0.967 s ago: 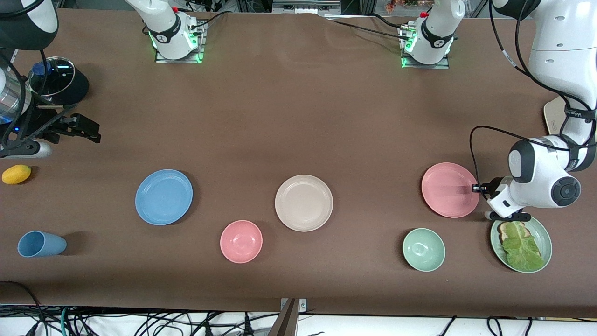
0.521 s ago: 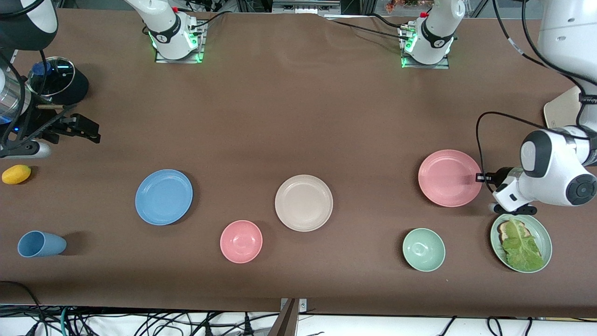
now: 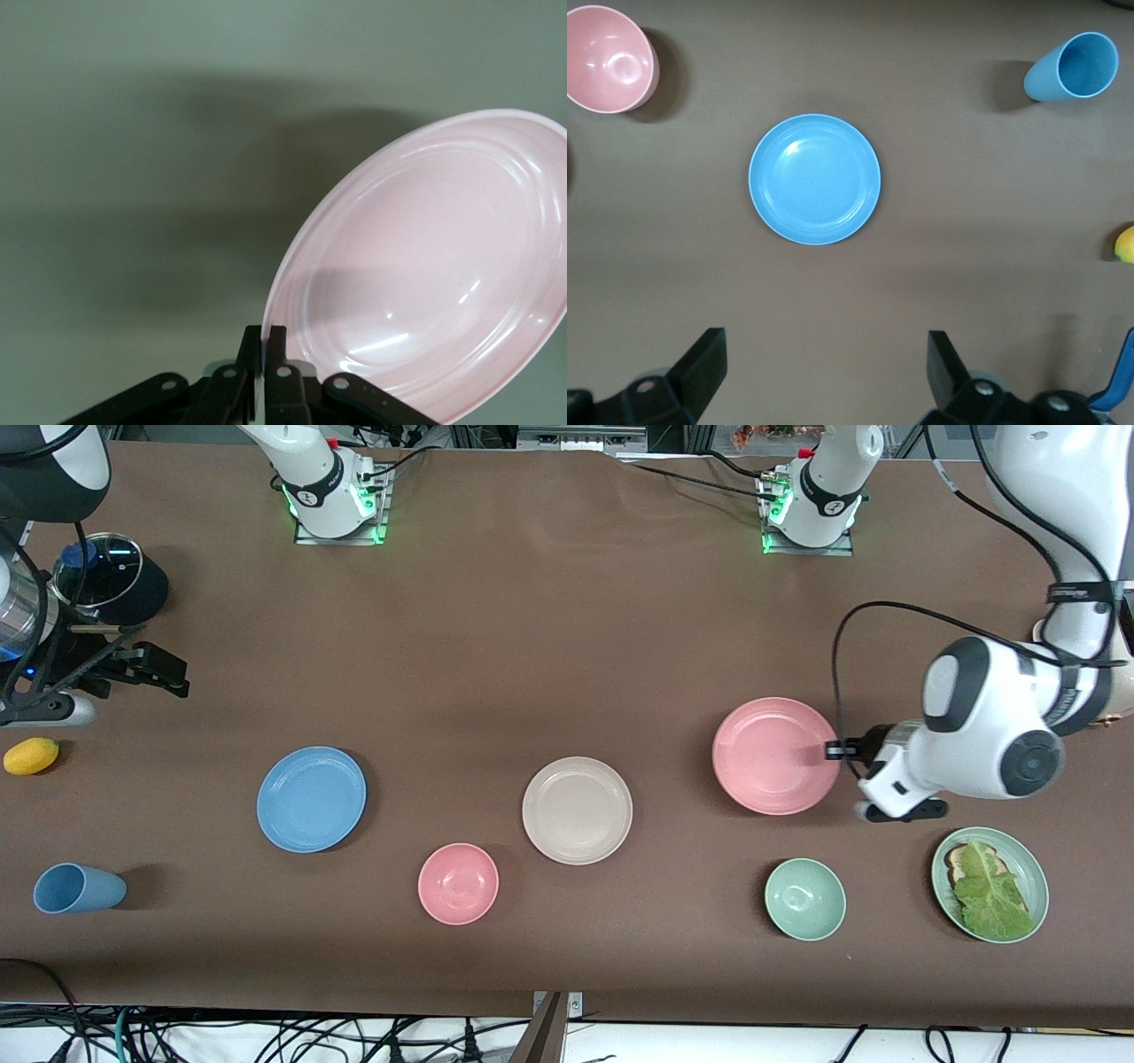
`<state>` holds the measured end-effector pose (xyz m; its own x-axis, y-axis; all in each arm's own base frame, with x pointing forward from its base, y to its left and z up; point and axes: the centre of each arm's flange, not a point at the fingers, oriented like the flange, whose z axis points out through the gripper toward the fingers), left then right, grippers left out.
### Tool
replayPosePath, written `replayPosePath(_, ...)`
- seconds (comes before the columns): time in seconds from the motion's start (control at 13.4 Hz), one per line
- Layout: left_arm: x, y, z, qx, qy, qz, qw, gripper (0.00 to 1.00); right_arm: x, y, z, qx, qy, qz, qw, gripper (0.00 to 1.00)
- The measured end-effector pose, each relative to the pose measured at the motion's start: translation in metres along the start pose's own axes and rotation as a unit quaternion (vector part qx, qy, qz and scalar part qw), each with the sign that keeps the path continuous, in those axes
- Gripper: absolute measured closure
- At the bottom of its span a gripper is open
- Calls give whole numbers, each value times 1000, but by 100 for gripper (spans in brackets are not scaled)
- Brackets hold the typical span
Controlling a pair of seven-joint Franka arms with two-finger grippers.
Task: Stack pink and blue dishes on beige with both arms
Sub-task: 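Lift the pink plate with the left gripper and carry it over the beige plate, then lower the pink plate onto the beige plate while the right gripper reaches out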
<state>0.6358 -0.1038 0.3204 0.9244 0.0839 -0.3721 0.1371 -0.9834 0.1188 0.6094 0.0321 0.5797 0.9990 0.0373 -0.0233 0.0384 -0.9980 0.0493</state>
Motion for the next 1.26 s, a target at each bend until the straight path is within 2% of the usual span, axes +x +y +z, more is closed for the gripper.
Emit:
replayPosePath(0.15, -3, 60, 12, -13, 13, -21, 1000, 94, 2, 0, 4, -3, -3, 0, 1000, 0)
replayPosePath(0.3, 0, 118, 35, -24, 44, -54, 997, 94, 4, 1, 9, -5, -7, 0, 1000, 0)
replayPosePath(0.6, 2, 194, 83, -57, 91, -106, 989, 94, 5, 2, 7, -10, -4, 0, 1000, 0)
replayPosePath(0.89, -2, 235, 107, -86, 116, -136, 980, 94, 6, 1, 8, -9, -3, -1, 1000, 0)
replayPosePath(1.26, 10, 234, 117, -96, 126, -151, 976, 94, 15, -1, 27, -9, -16, -3, 1000, 0)
